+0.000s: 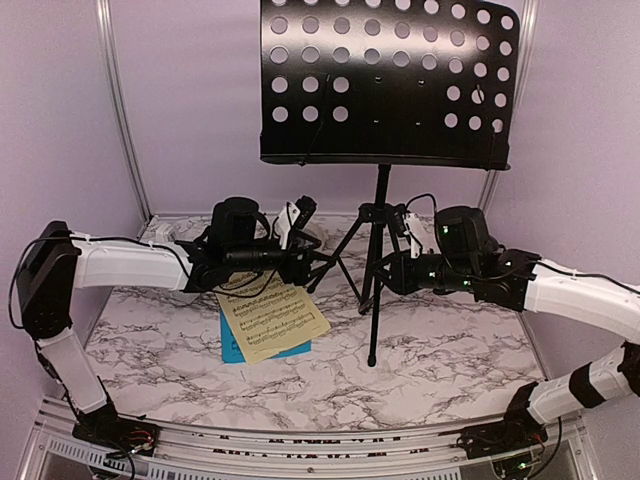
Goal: Pack up the instrument practice props
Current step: Adjust the music stand at the center of the board, then open the music stand at the center of the board.
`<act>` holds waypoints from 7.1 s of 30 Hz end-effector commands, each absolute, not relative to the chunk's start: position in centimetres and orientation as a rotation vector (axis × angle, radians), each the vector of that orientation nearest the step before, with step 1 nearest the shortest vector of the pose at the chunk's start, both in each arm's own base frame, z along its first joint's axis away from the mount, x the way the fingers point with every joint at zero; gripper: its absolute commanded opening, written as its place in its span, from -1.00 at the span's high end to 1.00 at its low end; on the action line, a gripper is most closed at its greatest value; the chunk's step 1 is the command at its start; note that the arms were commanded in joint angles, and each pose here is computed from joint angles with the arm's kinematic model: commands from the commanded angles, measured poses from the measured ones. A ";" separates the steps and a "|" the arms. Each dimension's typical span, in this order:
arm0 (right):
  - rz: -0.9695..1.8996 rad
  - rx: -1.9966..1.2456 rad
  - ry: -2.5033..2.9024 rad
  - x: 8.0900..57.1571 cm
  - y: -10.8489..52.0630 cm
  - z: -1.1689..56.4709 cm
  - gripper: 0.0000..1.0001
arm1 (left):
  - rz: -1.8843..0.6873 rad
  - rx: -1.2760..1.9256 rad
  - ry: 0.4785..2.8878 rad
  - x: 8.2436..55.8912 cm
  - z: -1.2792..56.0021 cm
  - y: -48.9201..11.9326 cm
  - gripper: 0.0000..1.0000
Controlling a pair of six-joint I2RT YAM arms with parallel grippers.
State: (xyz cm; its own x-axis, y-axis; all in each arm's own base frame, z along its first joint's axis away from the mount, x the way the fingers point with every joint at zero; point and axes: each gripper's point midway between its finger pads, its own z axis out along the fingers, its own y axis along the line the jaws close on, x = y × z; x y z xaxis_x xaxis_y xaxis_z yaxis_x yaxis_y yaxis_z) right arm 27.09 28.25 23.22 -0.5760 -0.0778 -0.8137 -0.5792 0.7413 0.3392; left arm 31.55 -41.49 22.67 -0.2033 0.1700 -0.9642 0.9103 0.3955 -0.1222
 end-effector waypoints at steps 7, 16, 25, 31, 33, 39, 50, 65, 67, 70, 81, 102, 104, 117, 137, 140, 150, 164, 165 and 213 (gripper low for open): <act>0.685 -0.423 2.085 29.2 28.0 24.0 0.62 | -0.983 1.031 1.505 35.3 24.1 -44.9 -0.40; 0.710 -0.387 2.047 28.6 27.2 25.1 0.54 | -1.025 1.109 1.447 35.9 23.5 -45.0 -0.30; 0.646 -0.337 2.050 28.5 25.5 25.3 0.44 | -1.036 1.119 1.475 35.6 22.6 -44.7 -0.29; 0.587 -0.286 2.083 29.7 25.4 24.1 0.28 | -1.042 1.157 1.465 35.0 22.1 -44.4 -0.30; 0.584 -0.282 2.083 30.2 25.8 24.0 0.28 | -1.052 1.177 1.465 34.9 21.7 -44.2 -0.30; 0.595 -0.304 2.087 31.4 27.4 23.7 0.41 | -1.061 1.164 1.486 35.3 21.1 -43.3 -0.29; 0.592 -0.410 2.110 29.3 26.5 22.9 1.00 | -1.078 1.202 1.490 35.2 19.7 -43.7 -0.28; 0.679 -0.757 2.014 25.2 27.6 23.6 1.00 | -1.147 1.270 1.482 33.7 17.2 -44.7 -0.26; 0.679 -0.793 1.997 24.9 27.6 23.9 1.00 | -1.146 1.268 1.494 33.7 16.8 -44.7 -0.26; 0.692 -0.831 1.977 24.4 27.8 24.2 1.00 | -1.130 1.276 1.537 33.9 16.0 -44.9 -0.22; 0.629 -0.791 2.003 25.2 27.0 23.3 1.00 | -1.116 1.313 1.512 32.5 15.5 -46.2 0.08; 0.440 -0.534 2.069 27.4 23.1 23.8 0.23 | -1.083 1.169 1.477 32.4 17.6 -48.0 0.77; 0.427 -0.520 2.071 27.5 22.8 23.8 0.23 | -1.074 1.151 1.473 32.2 17.9 -48.2 0.78; 0.387 -0.432 2.004 28.1 21.4 25.3 0.23 | -1.071 1.046 1.485 30.2 20.6 -49.4 0.78; 0.644 -0.448 1.656 24.1 21.1 30.9 0.03 | -1.056 1.045 1.524 28.2 20.3 -50.8 0.78; 0.683 -0.414 1.565 23.8 20.9 32.2 0.01 | -1.058 1.049 1.525 28.0 20.1 -50.9 0.78; 0.630 -0.388 1.595 24.9 20.4 32.2 -0.16 | -1.009 1.082 1.540 27.2 20.1 -50.7 0.78; 0.794 -0.415 1.476 24.7 19.6 35.3 -0.37 | -0.996 1.113 1.549 26.3 19.5 -51.2 0.79; 0.805 -0.425 1.459 24.6 19.8 35.8 -0.37 | -0.997 1.114 1.549 26.2 19.5 -51.2 0.79; 0.786 -0.424 1.664 23.9 18.7 27.4 -0.30 | -1.010 1.086 1.514 25.3 21.8 -52.4 0.08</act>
